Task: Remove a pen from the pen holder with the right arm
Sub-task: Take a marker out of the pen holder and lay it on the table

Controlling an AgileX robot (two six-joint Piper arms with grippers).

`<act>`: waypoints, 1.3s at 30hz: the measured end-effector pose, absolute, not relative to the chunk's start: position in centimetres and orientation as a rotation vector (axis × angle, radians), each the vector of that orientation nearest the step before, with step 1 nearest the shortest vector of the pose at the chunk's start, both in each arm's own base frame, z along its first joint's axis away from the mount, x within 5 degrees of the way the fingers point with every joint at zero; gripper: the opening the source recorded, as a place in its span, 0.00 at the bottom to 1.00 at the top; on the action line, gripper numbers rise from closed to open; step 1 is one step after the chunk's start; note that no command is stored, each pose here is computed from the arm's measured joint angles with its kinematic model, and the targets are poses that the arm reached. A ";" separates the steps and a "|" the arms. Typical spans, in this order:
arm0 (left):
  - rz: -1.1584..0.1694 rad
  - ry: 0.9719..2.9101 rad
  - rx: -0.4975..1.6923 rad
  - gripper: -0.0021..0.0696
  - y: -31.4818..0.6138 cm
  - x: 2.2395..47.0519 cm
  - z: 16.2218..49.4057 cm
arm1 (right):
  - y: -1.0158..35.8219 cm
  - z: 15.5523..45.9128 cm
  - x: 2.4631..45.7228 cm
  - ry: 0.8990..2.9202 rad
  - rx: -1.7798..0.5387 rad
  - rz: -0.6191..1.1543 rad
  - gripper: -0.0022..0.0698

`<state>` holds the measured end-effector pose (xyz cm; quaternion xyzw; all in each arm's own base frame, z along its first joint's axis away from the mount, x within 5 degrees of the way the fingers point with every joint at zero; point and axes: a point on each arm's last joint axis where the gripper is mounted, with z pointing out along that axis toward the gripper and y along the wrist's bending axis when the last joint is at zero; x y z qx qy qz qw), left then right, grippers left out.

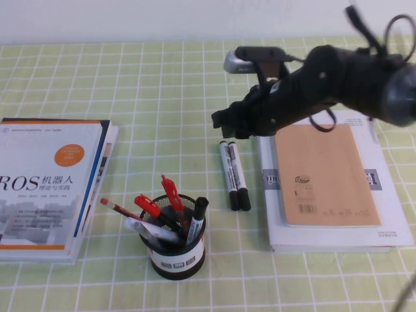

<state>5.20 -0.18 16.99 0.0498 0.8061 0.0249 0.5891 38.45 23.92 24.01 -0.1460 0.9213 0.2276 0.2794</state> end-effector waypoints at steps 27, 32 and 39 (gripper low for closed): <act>0.058 1.877 0.116 0.02 -0.2 5.2 17.0 | 8.2 30.2 9.9 2.128 -0.388 0.726 0.01; 0.058 1.877 0.116 0.02 -0.2 5.2 17.0 | 7.3 28.2 8.9 2.118 -0.403 0.681 0.01; 0.058 1.877 0.116 0.02 -0.2 5.2 17.0 | 6.8 25.8 9.3 2.087 -0.401 0.592 0.01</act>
